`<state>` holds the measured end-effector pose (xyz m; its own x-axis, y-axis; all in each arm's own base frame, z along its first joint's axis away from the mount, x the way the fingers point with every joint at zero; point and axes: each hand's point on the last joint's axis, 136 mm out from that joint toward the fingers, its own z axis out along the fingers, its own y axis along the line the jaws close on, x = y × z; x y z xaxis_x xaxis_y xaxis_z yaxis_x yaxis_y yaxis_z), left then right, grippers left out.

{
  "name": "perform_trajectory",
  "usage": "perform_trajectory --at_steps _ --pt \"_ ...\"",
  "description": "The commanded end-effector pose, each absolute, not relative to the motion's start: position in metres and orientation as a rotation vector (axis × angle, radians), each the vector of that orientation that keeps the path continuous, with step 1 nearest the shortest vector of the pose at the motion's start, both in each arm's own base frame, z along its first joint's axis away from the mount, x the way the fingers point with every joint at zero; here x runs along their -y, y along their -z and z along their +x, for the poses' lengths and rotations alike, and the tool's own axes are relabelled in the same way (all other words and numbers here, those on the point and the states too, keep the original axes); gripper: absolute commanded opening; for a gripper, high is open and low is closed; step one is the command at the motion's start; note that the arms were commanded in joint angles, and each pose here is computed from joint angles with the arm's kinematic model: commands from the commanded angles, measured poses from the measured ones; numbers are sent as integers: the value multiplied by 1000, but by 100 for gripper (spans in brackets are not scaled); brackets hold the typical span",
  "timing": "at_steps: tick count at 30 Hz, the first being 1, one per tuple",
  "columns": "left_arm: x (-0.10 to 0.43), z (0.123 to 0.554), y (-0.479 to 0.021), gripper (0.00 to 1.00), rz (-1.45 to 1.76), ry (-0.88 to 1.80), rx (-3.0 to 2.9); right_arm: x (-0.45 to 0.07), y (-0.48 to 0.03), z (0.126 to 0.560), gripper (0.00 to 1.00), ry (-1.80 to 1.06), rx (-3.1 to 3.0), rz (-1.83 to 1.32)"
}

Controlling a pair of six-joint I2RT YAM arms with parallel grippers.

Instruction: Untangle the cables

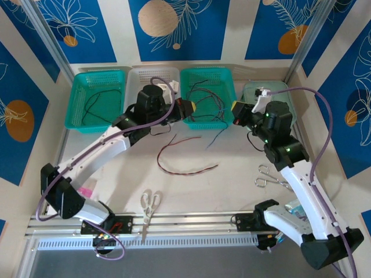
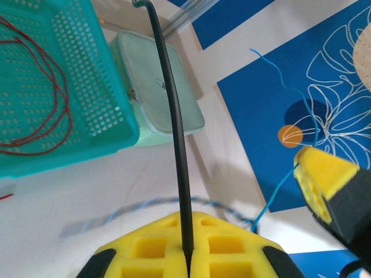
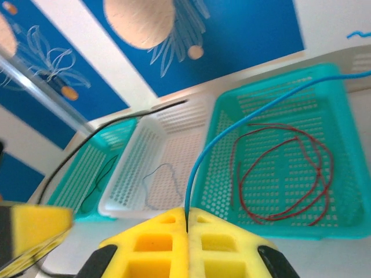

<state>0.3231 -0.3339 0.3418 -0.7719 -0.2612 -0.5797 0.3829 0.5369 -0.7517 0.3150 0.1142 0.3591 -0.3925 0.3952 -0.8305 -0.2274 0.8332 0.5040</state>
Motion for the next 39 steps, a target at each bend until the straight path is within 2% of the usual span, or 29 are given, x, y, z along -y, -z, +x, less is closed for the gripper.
perform_trajectory --at_steps 1,8,14,30,39 --pt "295 326 -355 0 93 1098 -2103 -84 -384 310 0 -626 -1799 219" --pt "233 331 -373 0 41 950 -2068 -44 -403 310 0 -594 -1747 321" --pt "199 331 -372 0 12 877 -2071 -31 -411 313 0 -593 -1731 352" --pt "109 335 -381 0 -158 709 -2021 27 -399 312 0 -494 -1722 533" --pt "53 338 -373 0 -297 460 -1982 49 -392 304 0 -373 -1728 598"
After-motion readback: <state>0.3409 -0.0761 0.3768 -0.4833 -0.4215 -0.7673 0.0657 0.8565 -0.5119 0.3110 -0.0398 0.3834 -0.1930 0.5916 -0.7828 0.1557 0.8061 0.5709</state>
